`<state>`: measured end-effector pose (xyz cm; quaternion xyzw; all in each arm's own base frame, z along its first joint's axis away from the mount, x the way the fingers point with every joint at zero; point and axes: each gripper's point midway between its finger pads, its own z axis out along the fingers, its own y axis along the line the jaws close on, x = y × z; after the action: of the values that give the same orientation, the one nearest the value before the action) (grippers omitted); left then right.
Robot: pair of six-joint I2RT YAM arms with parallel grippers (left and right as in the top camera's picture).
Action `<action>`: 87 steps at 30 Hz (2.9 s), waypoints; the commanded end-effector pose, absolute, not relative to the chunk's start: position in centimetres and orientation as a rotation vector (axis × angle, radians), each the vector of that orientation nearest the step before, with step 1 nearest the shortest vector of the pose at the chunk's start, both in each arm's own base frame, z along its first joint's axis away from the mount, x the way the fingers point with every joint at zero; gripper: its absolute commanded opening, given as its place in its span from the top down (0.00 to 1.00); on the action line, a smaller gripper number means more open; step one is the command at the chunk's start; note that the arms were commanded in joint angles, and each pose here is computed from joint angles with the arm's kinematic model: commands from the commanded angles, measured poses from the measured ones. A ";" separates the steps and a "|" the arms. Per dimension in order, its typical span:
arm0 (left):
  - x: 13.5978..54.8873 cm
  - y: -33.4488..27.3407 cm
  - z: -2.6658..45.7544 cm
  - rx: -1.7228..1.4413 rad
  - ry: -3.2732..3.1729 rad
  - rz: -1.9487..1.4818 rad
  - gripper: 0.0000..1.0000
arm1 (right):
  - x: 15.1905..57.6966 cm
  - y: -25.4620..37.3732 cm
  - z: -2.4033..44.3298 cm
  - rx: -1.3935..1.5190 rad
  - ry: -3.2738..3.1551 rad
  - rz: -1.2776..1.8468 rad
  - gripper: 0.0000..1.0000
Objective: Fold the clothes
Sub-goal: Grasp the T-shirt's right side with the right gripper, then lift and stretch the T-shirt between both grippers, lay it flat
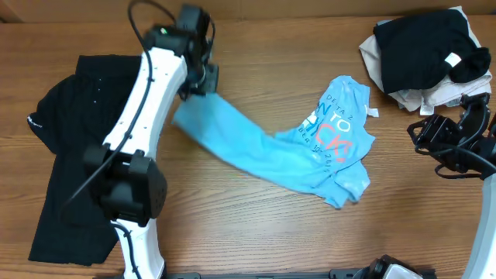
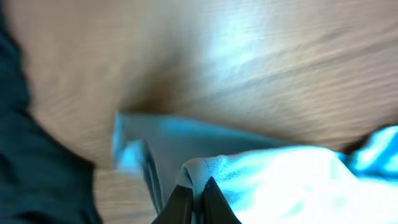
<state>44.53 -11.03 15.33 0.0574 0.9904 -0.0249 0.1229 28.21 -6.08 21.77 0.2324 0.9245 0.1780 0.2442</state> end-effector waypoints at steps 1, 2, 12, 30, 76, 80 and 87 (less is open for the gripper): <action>46.0 -10.9 21.2 0.185 2.755 -0.075 0.96 | 28.4 -5.7 20.8 0.625 2.560 0.512 0.42; 46.1 -10.9 22.1 0.184 2.734 -0.080 0.96 | 28.5 -5.6 20.5 0.625 2.572 0.520 0.43; 46.8 -10.9 24.6 0.175 2.665 -0.085 0.96 | 28.4 -0.2 12.3 0.593 2.850 0.651 0.44; 48.0 -5.8 24.8 0.019 2.650 -0.007 0.96 | 24.9 8.7 4.9 0.253 3.126 0.219 0.53; 46.6 -4.5 25.2 -0.021 2.692 0.002 0.96 | 28.3 7.9 10.9 0.277 2.961 -0.052 0.96; 46.4 -3.2 27.0 -0.059 2.654 0.005 0.96 | 30.1 4.4 18.6 0.342 2.801 -0.061 0.96; 46.1 -0.2 31.7 -0.141 2.543 0.014 0.96 | 30.3 -1.9 28.3 0.487 2.577 -0.059 0.96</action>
<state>46.74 -1.90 27.04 -0.0360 0.9712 -0.0006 0.2353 30.37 0.48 24.96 0.1733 0.9615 -0.0059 0.2132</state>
